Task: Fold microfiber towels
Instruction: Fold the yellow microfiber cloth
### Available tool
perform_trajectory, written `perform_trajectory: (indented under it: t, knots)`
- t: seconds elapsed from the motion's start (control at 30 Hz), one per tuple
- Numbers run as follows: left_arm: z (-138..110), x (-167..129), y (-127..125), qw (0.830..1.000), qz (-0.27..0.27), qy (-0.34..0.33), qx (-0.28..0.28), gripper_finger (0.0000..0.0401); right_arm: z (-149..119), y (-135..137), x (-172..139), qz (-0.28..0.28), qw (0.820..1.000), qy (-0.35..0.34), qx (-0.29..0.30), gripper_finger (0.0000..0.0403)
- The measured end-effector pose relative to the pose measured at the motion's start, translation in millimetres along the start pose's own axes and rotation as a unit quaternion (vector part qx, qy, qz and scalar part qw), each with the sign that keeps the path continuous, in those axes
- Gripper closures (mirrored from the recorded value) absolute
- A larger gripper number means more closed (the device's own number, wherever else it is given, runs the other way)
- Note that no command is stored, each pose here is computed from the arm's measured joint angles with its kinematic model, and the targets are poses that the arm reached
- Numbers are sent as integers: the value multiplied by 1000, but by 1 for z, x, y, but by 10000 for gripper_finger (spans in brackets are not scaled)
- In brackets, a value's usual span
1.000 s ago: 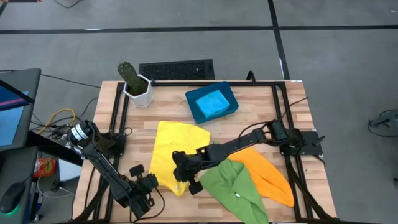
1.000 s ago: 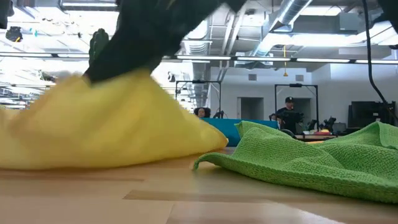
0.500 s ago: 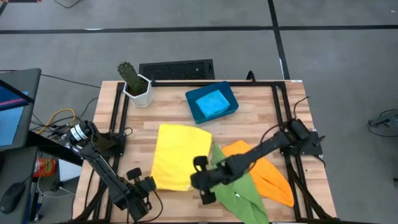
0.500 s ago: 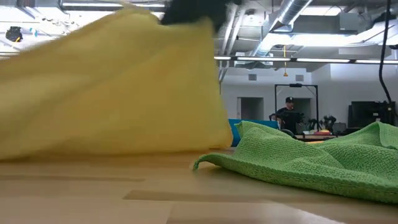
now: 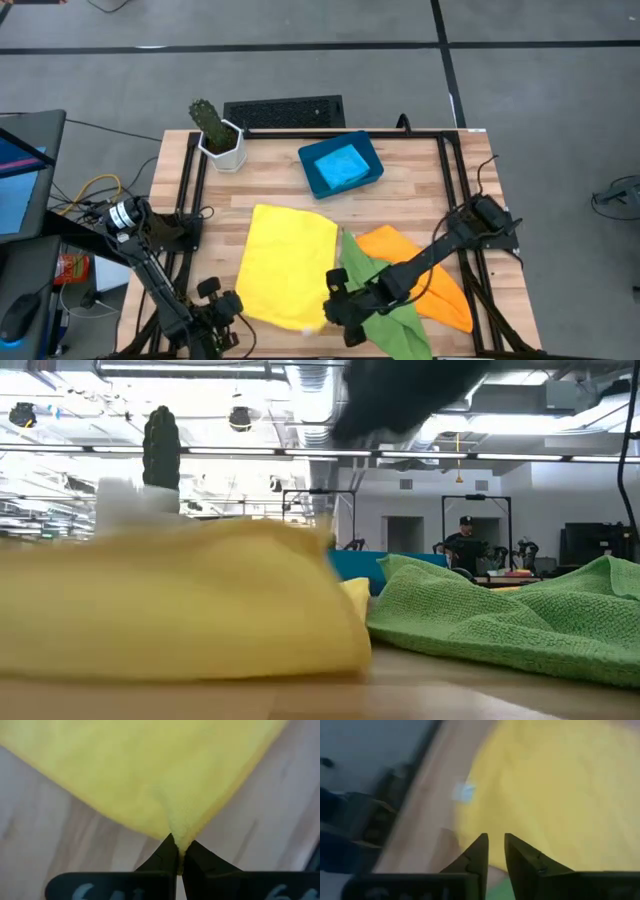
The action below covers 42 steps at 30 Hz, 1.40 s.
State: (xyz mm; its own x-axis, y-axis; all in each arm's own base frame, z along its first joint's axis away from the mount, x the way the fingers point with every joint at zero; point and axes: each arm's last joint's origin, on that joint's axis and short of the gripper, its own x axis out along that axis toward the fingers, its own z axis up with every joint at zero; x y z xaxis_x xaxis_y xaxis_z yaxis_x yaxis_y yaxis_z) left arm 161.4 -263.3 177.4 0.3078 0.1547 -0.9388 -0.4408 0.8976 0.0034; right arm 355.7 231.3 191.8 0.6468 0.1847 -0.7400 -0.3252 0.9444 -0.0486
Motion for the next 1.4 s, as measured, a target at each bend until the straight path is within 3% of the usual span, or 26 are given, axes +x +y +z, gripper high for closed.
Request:
perform_trajectory:
  t: [0.1,0.23,0.53,0.63,0.73,0.87,1.23,1.4]
  knots:
    - [4,1,0,1000,3,-16,-6,401,10,2,-17,24,999,-25,-14,295]
    - [9,3,1,999,5,-31,-11,401,8,6,-18,34,999,-20,-18,270]
    - [14,4,0,998,1,-61,-21,401,-7,21,19,53,998,-12,-36,192]
    - [14,5,0,998,3,-61,-7,401,-15,32,35,60,994,-22,-85,180]
    - [14,5,0,999,3,-53,0,401,-19,44,47,67,989,-34,-130,178]
    - [14,5,0,999,3,-46,0,401,-28,51,63,68,987,-18,-147,184]
    - [13,5,0,999,1,-33,-10,401,-31,38,81,56,993,2,-103,213]
    - [14,5,0,999,1,-37,-10,401,-32,33,81,52,995,18,-81,260]
